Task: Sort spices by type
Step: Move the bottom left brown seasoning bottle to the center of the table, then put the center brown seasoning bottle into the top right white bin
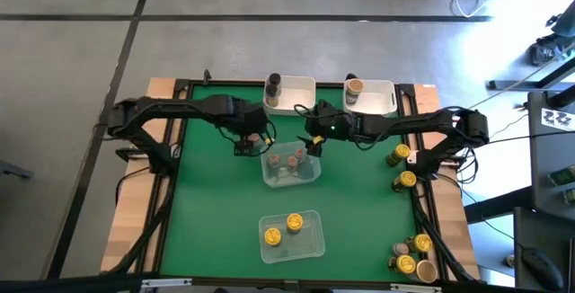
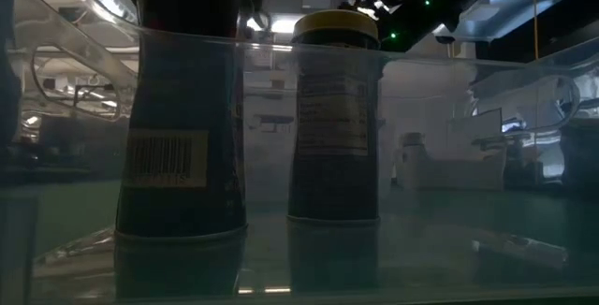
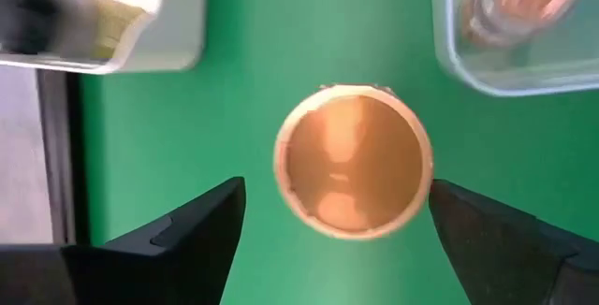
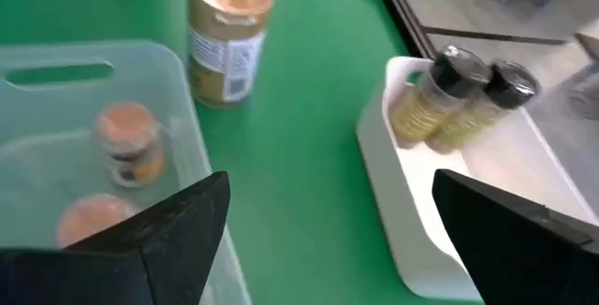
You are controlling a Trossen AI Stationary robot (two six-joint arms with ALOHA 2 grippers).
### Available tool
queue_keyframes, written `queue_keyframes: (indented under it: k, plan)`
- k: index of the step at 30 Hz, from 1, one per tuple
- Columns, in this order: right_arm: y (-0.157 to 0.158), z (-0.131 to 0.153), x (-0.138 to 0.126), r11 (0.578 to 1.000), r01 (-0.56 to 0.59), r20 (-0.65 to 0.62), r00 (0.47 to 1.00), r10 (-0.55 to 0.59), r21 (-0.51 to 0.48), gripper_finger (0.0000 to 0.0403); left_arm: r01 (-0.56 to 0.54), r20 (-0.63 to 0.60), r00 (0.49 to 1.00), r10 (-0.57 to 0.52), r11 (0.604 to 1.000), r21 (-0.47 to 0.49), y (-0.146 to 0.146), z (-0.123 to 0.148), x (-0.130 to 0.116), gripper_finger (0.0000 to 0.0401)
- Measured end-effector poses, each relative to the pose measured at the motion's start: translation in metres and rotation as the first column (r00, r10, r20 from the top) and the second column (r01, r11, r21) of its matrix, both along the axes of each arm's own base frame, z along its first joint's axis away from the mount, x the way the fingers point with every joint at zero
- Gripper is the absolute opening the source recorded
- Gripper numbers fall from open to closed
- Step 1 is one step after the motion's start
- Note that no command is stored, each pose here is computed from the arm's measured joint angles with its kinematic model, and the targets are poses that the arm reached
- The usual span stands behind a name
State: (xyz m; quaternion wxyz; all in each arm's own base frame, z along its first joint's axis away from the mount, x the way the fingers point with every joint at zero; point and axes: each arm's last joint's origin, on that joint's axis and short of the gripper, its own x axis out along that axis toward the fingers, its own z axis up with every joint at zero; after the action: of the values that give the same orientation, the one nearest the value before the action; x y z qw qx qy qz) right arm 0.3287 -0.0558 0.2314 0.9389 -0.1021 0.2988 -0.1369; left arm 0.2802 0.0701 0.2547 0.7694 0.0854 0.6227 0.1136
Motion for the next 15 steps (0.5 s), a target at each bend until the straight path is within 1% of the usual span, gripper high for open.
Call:
queue_keyframes:
  k: [3,8,11,13,15]
  plan:
    - [0.000,0.003,0.003,0.999,-0.009,0.068,0.998,0.007,0.041,0.0372,-0.017,0.064,0.998,0.016,1.000,0.012,0.000,0.008,-0.017,0.0315]
    - [0.000,0.006,0.014,0.998,-0.040,0.155,0.987,0.031,0.054,0.0372,-0.096,0.173,0.981,0.091,0.995,0.022,0.002,-0.008,-0.054,0.0314]
    - [-0.002,0.009,0.026,0.997,-0.043,0.167,0.985,0.031,0.069,0.0372,-0.150,0.245,0.959,0.142,0.989,0.013,0.000,-0.016,-0.073,0.0314]
    - [-0.003,0.010,0.034,0.997,-0.043,0.164,0.986,0.031,0.069,0.0372,-0.177,0.271,0.947,0.171,0.984,-0.001,-0.004,-0.019,-0.083,0.0314]
    - [-0.004,0.012,0.045,0.996,-0.048,0.161,0.986,0.036,0.072,0.0372,-0.199,0.330,0.924,0.190,0.980,-0.008,-0.006,-0.020,-0.091,0.0314]
